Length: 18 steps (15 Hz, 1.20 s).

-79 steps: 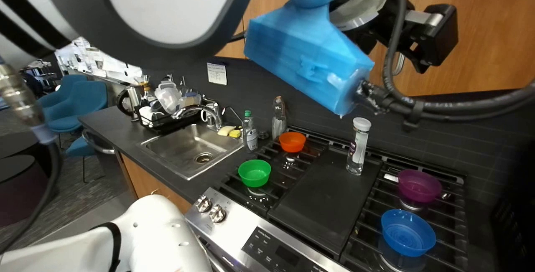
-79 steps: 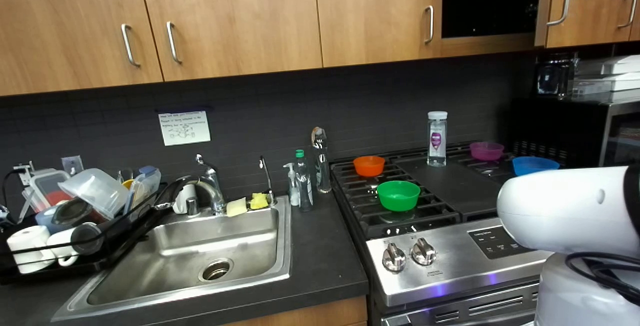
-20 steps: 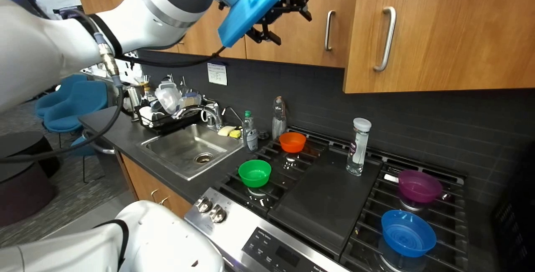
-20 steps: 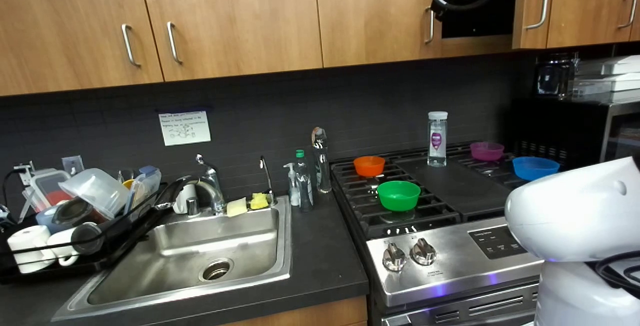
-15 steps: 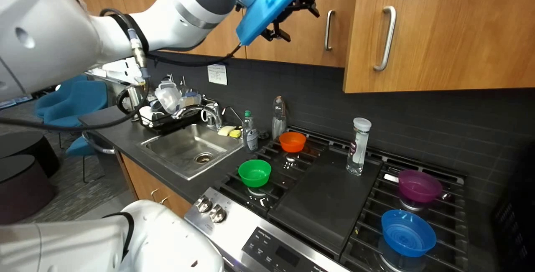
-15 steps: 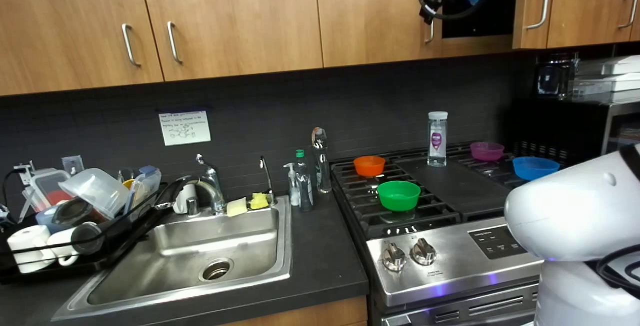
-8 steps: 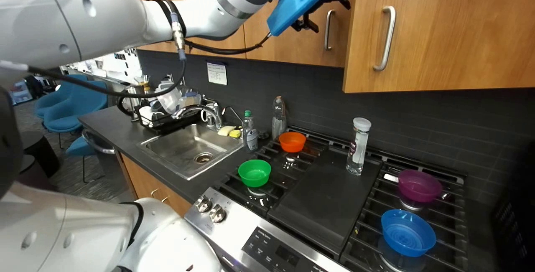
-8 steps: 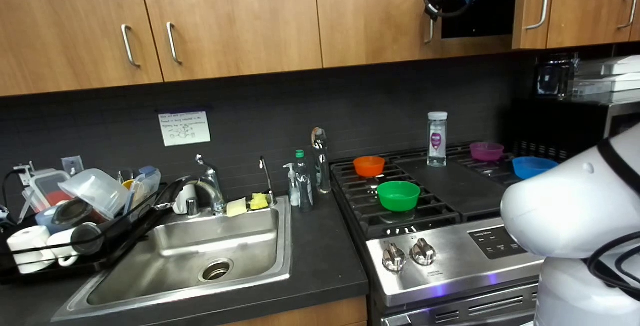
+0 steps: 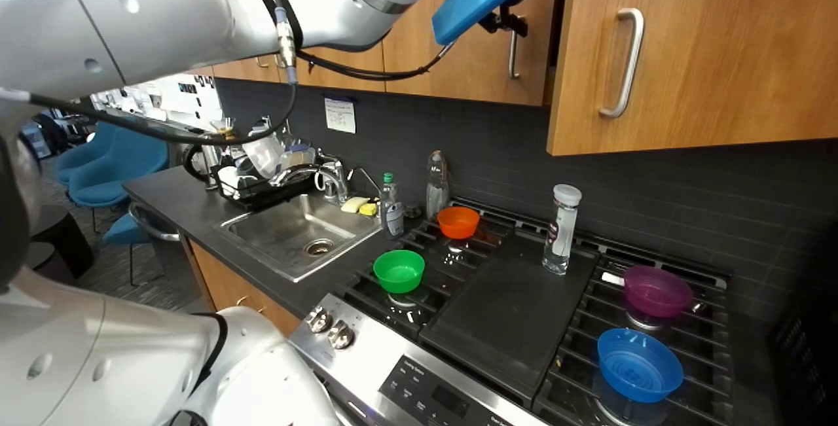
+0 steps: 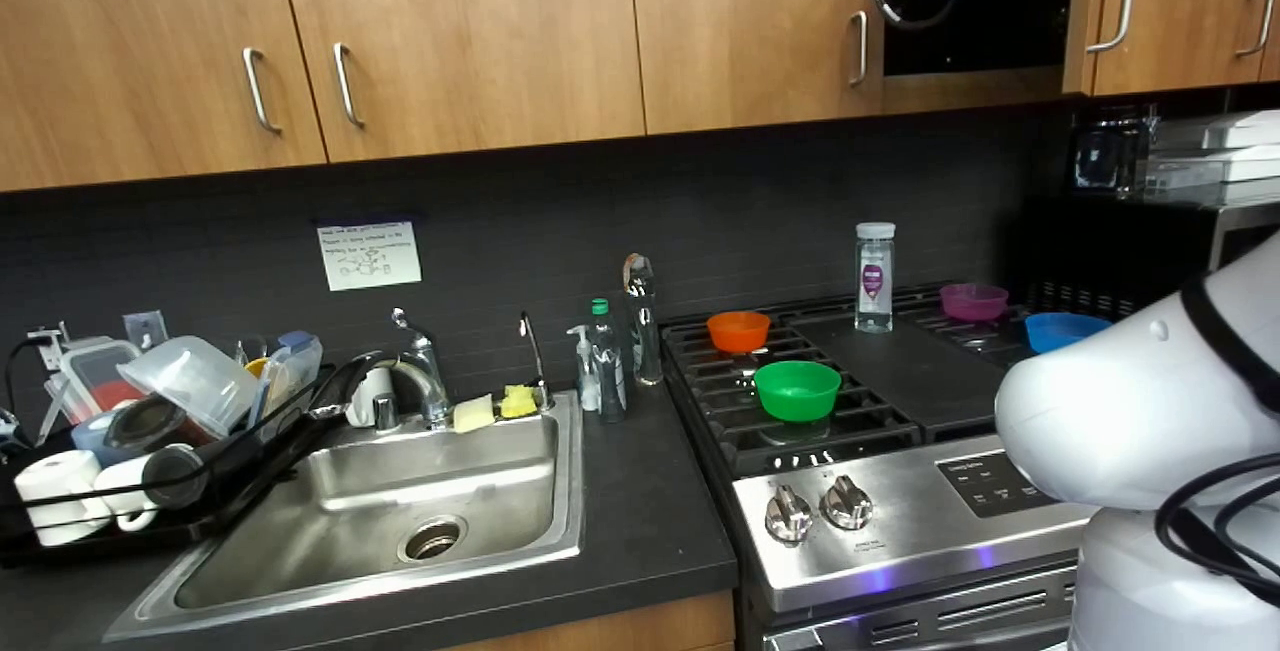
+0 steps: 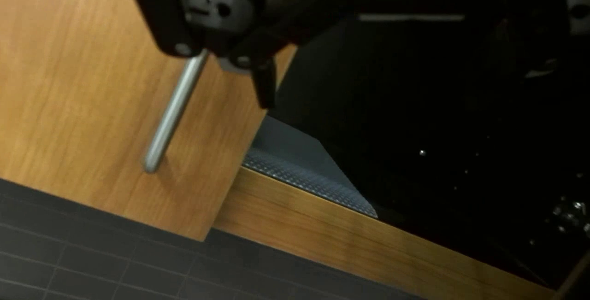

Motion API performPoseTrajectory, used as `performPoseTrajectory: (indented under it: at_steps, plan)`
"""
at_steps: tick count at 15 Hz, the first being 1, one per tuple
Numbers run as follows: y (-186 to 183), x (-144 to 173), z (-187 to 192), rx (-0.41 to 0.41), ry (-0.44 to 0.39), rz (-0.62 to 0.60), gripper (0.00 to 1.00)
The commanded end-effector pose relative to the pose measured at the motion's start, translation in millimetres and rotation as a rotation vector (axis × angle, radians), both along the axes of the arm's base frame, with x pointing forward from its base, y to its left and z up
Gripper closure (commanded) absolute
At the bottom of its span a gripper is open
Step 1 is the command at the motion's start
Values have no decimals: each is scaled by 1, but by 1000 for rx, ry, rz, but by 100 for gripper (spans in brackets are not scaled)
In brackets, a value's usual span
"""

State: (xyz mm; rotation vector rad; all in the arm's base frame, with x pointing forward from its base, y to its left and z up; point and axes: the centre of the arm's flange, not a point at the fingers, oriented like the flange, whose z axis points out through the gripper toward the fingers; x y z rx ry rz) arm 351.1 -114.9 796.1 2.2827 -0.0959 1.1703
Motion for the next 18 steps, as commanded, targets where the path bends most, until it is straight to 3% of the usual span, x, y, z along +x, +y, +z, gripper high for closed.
performPoseTrajectory:
  at_steps: [1,18]
  plan:
    - [-20,-14,6,43,-20,-104,0]
    - [-105,-55,2,184,-51,-254,0]
